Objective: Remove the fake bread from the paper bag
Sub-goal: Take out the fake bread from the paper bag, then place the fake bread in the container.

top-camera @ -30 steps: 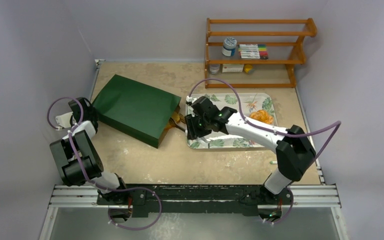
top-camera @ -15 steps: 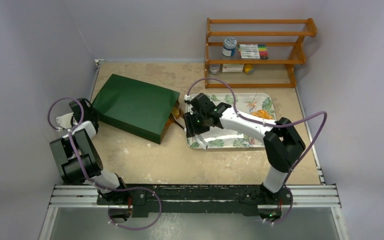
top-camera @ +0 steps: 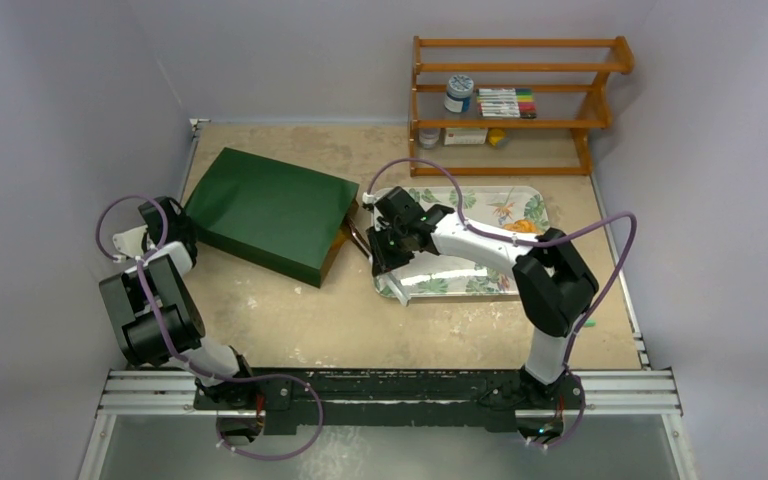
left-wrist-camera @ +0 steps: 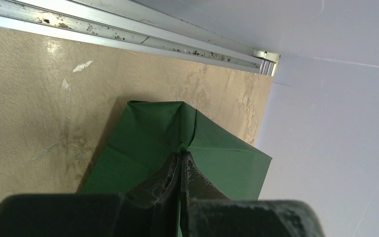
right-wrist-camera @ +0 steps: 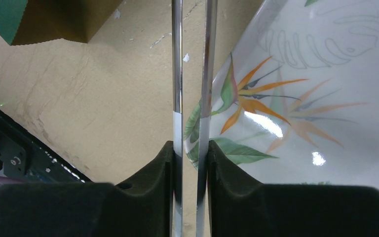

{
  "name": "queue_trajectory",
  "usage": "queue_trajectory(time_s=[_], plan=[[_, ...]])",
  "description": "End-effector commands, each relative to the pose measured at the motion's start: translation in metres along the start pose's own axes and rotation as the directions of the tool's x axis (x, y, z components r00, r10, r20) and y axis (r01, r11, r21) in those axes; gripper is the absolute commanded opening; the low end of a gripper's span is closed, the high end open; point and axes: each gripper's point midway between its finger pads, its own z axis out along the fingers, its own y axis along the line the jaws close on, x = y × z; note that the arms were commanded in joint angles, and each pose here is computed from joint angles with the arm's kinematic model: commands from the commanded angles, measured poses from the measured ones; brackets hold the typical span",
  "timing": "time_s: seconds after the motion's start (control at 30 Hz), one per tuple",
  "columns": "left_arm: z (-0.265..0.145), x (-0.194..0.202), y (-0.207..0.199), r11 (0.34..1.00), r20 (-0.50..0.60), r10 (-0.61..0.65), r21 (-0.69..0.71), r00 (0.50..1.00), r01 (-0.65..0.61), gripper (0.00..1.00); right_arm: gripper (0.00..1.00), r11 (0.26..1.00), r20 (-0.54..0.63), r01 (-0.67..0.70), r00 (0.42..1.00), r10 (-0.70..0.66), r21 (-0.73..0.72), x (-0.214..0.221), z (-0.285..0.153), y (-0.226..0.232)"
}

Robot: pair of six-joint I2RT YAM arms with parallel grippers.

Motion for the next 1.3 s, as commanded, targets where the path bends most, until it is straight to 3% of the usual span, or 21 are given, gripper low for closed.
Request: queue_trajectory(time_s=[0.0,0.17,0.4,0.8,1.27], plan=[[0.003,-0.002,-0.005,1.0,0.002,0.002,0.028,1.0,-0.003,0.0,0.16,0.997,0.068,0.037,0.997,-0.032,-0.069,-0.018,-0.013,0.017],[0.002,-0.001,-0.005,1.0,-0.004,0.003,0.031,1.0,-0.003,0.0,0.0,0.999,0.113,0.031,0.993,-0.026,-0.045,-0.026,-0.026,0.015],[0.002,-0.002,-0.012,0.999,-0.002,-0.005,0.044,1.0,0.005,0.0,0.0,1.0,0.166,-0.005,0.986,0.008,-0.018,-0.026,-0.054,0.013],[0.002,-0.002,-0.009,0.998,0.002,-0.046,0.048,0.999,0.046,0.0,0.0,0.994,0.175,-0.107,0.979,0.105,0.004,0.016,-0.101,0.003],[-0.001,-0.002,-0.008,0.998,0.0,-0.042,0.052,0.999,0.042,0.0,0.0,0.959,0.318,-0.267,0.921,0.224,0.097,0.024,-0.146,-0.034]])
